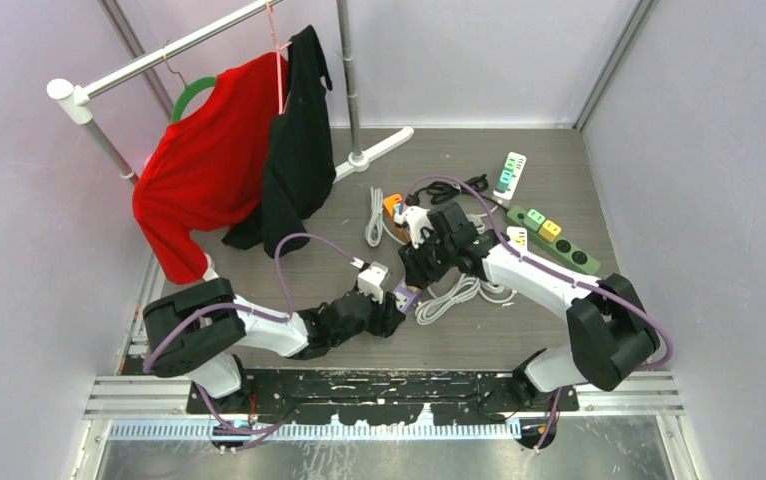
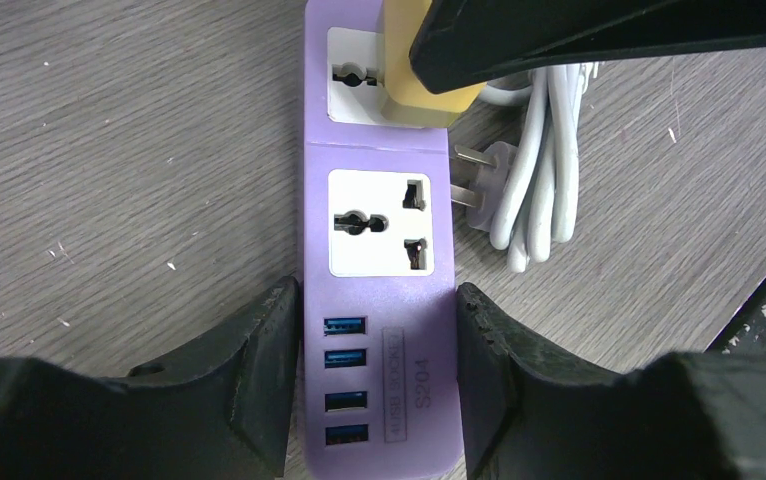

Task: Pull the plug off the socket

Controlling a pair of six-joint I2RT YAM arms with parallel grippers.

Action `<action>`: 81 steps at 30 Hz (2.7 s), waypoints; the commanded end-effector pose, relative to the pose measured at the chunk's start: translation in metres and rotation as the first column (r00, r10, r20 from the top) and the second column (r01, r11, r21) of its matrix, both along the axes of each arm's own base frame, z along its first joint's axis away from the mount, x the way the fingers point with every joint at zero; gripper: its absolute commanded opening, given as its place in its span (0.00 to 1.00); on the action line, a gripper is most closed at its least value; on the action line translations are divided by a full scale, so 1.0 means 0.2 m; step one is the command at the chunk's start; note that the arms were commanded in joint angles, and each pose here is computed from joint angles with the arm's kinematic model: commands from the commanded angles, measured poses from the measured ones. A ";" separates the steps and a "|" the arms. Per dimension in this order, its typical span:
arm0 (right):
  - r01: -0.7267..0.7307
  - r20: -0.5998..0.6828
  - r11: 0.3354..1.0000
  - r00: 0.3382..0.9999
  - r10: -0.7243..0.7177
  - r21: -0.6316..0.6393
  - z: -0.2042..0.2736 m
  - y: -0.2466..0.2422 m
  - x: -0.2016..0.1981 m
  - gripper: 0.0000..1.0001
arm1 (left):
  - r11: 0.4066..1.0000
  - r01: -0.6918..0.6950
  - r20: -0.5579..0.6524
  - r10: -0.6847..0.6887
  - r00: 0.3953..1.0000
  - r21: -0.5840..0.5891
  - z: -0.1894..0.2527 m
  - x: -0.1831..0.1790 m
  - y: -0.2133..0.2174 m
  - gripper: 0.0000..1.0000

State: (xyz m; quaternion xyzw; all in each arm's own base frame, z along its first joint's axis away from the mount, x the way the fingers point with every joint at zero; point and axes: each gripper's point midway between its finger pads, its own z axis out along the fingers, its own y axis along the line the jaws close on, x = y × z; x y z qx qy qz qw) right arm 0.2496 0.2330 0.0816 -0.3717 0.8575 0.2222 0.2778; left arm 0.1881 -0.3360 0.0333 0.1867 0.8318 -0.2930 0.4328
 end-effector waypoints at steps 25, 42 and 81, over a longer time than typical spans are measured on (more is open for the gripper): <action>-0.130 -0.074 0.975 0.987 0.146 0.180 0.16 0.21 -0.20 0.01 | 0.989 0.031 -0.210 0.000 0.978 0.147 -0.32 -0.09 0.11 0.00; -0.065 -0.039 0.972 0.996 0.075 0.225 0.29 0.09 -0.10 0.01 | 0.985 0.031 -0.212 0.006 0.977 0.170 -0.33 -0.08 0.12 0.00; 0.125 -0.369 0.852 0.926 0.084 0.509 0.50 -0.04 -0.02 0.01 | 0.969 0.130 0.063 -0.119 0.991 -0.208 0.70 -0.11 0.09 0.80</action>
